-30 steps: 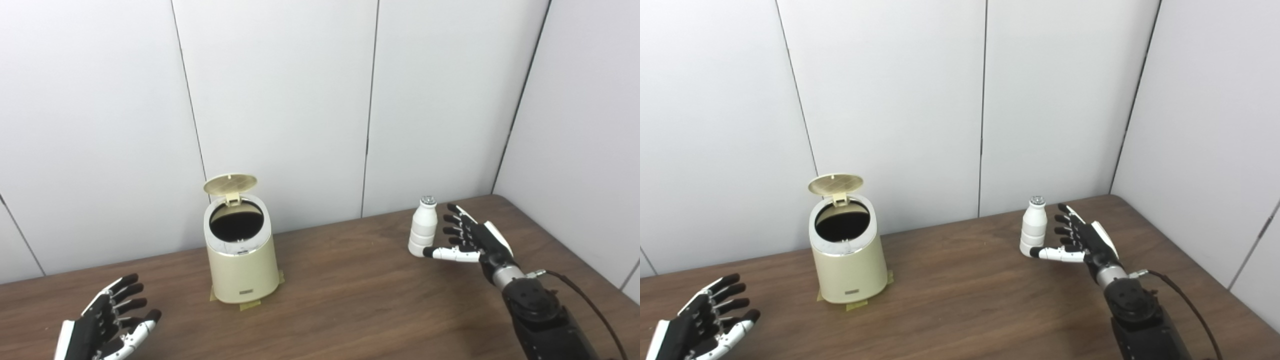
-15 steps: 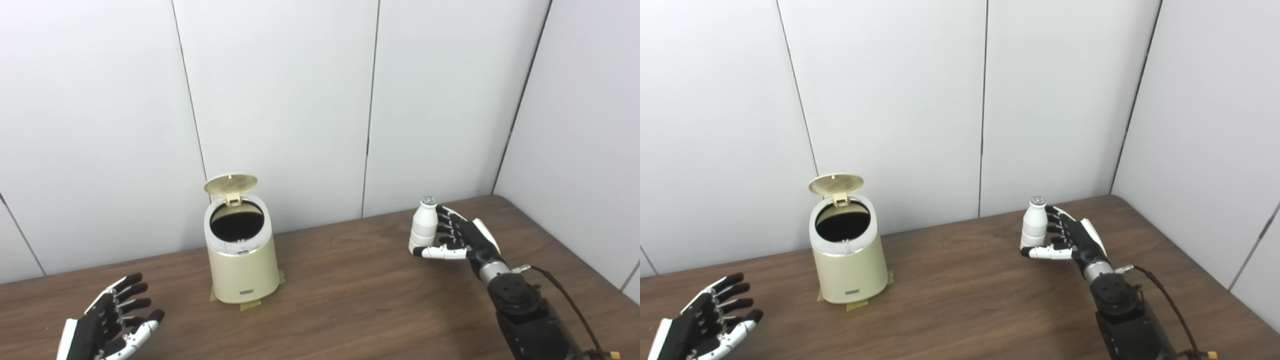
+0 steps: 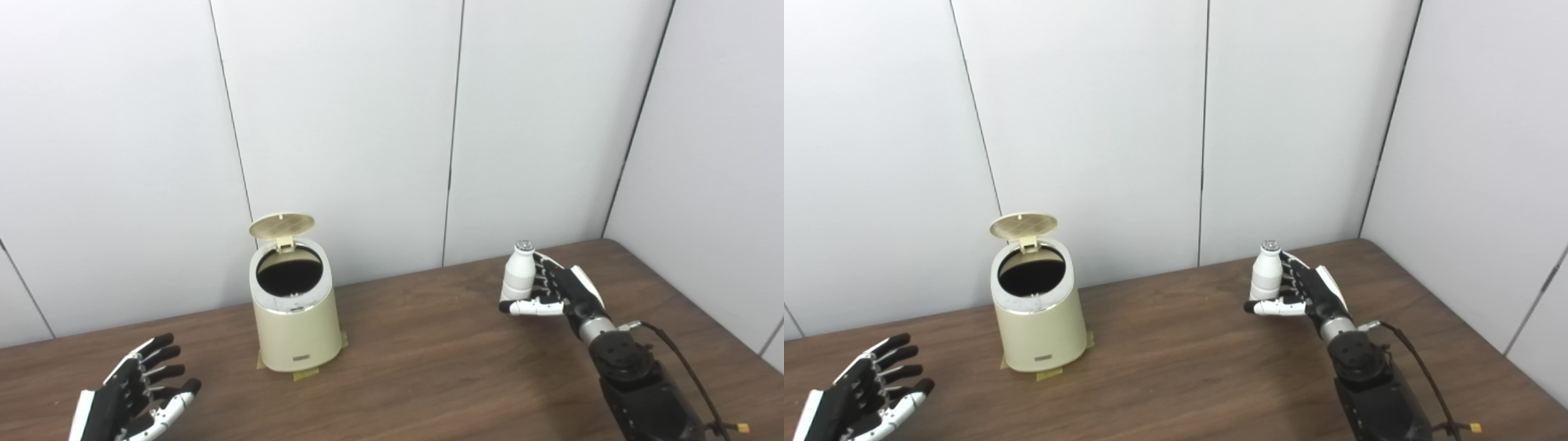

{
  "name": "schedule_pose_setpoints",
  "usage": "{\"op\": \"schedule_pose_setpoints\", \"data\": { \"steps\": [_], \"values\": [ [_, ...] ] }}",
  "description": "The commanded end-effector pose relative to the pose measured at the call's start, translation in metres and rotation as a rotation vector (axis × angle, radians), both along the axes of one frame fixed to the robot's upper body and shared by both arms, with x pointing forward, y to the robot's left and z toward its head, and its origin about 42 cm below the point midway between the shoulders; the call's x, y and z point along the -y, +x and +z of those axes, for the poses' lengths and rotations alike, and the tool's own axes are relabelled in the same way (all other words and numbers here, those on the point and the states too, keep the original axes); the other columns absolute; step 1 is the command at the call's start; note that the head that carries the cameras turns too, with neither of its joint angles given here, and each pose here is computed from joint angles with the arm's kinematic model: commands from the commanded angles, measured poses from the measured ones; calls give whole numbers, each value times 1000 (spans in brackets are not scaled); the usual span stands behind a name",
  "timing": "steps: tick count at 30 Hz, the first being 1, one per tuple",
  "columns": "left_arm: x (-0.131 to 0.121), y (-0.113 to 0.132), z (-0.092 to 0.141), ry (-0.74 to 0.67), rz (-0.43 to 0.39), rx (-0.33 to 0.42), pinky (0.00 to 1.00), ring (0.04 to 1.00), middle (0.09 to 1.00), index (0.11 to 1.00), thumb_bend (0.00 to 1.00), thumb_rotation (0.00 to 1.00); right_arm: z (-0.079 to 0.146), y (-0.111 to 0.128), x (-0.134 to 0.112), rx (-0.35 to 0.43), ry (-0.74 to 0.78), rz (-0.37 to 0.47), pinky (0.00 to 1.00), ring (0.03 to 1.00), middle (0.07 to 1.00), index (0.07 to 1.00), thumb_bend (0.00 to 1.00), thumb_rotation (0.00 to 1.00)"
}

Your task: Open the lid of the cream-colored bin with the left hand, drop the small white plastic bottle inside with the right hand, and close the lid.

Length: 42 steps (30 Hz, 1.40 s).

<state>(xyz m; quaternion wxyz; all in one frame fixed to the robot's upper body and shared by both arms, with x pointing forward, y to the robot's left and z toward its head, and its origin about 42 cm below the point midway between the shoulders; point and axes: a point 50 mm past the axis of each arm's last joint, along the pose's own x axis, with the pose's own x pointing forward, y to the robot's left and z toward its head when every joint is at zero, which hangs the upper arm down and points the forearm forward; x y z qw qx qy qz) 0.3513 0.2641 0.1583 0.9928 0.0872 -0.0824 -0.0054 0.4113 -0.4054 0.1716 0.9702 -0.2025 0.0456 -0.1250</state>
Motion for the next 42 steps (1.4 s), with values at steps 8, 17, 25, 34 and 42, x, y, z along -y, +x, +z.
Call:
{"op": "schedule_pose_setpoints", "data": {
  "steps": [8,17,25,34,42],
  "values": [
    [-1,6,19,18,-11,80,575,701,779,822,532,0,30,21,-7,214,-15,-66,381,469,553,715,623,3],
    [0,7,17,19,-13,88,555,691,773,813,545,0,24,27,-10,276,-51,-102,263,318,422,531,518,0],
    [2,8,15,28,-14,87,548,688,773,813,536,0,41,21,-23,354,-90,-81,293,349,430,526,521,0],
    [6,11,9,35,-21,90,531,671,768,808,564,0,101,12,-89,530,-128,126,325,382,480,532,515,0],
    [15,12,2,1,-29,89,548,675,778,804,603,5,140,21,-131,580,-235,246,313,381,480,548,511,0]
  ]
}}
